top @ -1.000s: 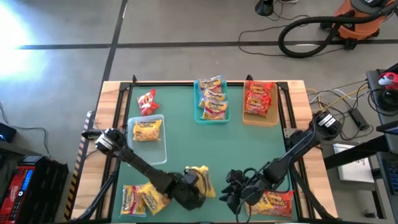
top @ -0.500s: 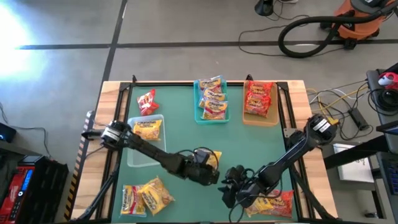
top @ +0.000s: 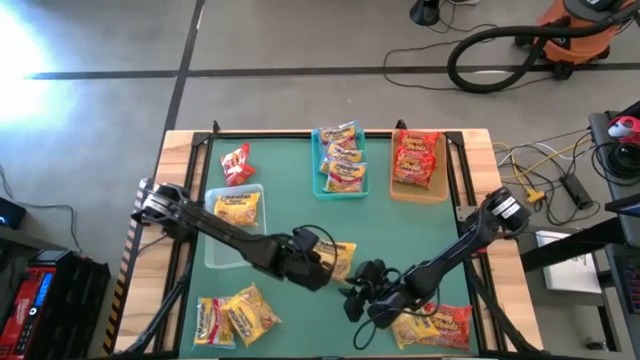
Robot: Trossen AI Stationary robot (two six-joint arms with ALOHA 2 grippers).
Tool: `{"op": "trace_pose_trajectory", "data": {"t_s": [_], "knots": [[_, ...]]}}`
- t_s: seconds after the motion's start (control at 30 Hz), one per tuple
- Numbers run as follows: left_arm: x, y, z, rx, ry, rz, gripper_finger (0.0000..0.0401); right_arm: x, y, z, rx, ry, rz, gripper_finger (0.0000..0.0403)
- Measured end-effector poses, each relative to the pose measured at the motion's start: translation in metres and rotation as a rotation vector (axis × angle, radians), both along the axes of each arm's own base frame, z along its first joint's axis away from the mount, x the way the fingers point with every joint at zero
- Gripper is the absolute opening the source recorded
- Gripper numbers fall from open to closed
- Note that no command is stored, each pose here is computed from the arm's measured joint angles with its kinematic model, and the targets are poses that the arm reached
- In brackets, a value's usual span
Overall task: Sort Maruchan noodles
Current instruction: Put the middle yellow noodle pack into the transparent bin
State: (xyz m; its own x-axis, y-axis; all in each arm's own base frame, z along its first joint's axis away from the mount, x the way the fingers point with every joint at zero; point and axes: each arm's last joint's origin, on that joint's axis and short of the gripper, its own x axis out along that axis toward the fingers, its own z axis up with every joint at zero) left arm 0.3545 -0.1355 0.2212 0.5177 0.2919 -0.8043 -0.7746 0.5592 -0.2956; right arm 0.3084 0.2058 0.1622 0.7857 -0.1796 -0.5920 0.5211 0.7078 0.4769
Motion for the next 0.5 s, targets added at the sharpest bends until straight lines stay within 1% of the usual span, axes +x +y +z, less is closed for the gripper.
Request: {"op": "trace_pose_trajectory", "data": {"t_s": [0.07,0.23,0.37,0.5], "knots": [[-0.006,0.003,0.006,0.012,0.02,0.001,0.0039,0.005,0.0,-0.007,0.003,-0.004,0.005,0.0166],[-0.015,0.006,0.015,0.048,0.044,0.003,0.0039,0.011,-0.005,-0.024,-0.022,0.038,-0.016,0.0154],[-0.018,0.006,0.015,0.06,0.062,0.003,0.0039,0.014,-0.014,-0.036,-0.066,0.092,-0.029,0.0152],[-0.019,0.003,0.015,0.064,0.064,-0.014,0.0039,0.012,-0.027,-0.039,-0.125,0.172,-0.057,0.0152]]}}
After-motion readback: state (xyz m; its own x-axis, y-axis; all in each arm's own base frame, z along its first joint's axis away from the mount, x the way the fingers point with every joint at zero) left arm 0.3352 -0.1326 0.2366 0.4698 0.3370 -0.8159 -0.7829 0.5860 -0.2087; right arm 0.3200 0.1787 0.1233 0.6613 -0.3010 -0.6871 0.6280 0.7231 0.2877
